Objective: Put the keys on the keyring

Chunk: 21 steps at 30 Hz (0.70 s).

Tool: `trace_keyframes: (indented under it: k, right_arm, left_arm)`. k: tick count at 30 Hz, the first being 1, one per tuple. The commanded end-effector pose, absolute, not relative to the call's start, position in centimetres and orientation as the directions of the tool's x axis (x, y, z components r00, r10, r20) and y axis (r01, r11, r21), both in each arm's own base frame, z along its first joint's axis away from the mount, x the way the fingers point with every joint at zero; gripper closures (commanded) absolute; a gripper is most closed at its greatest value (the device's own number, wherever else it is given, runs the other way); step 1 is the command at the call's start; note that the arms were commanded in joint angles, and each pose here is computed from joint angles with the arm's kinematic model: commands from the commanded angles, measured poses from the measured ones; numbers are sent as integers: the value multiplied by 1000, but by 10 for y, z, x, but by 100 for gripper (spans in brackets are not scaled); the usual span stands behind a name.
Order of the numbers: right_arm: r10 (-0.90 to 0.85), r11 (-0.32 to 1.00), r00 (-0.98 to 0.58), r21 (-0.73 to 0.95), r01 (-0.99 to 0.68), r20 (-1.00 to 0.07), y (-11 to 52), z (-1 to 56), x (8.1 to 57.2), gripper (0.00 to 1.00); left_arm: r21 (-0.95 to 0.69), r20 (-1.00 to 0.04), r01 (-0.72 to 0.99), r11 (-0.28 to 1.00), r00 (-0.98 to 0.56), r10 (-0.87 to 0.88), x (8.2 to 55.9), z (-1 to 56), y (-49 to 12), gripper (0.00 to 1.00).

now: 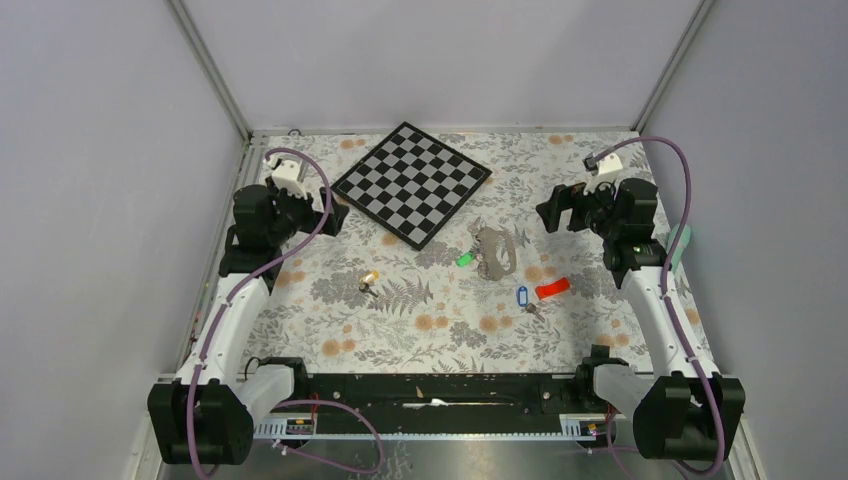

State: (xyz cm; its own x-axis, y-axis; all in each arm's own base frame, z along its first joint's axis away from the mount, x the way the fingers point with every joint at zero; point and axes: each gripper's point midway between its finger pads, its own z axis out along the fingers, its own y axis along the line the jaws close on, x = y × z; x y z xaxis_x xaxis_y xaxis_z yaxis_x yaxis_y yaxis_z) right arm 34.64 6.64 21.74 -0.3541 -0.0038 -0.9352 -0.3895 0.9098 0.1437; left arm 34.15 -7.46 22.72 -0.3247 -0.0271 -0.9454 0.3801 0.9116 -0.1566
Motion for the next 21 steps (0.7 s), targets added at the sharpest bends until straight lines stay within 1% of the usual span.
trace_keyframes:
  k: [1,5,8,9,12,17,21]
  right_arm:
    - [-30,899,-337,122,-420,-941,68,223,342,0]
    - [-46,900,-343,110,-422,-938,67,220,342,0]
    - [-70,879,-352,109,-464,-933,73,216,338,0]
    - [-82,867,-361,112,-486,-929,76,212,336,0]
    - [-97,868,-404,121,-481,-910,77,197,337,0]
    - [-311,830,-456,-5,-558,-834,109,158,333,1]
    - [-381,773,-465,0,-634,-799,135,142,337,0]
  left_arm:
    - [-142,-962,417,898,-273,-25,342,243,-79,1]
    - [-141,-955,437,888,-296,-7,341,238,-81,1]
    - [-149,-950,434,888,-312,-6,341,239,-81,1]
    - [-142,-949,440,887,-315,4,342,238,-81,1]
    - [-129,-947,478,869,-319,35,341,238,-86,1]
    - [-150,-933,511,846,-357,50,340,227,-91,1]
    - [-174,-922,529,830,-384,51,339,219,-96,1]
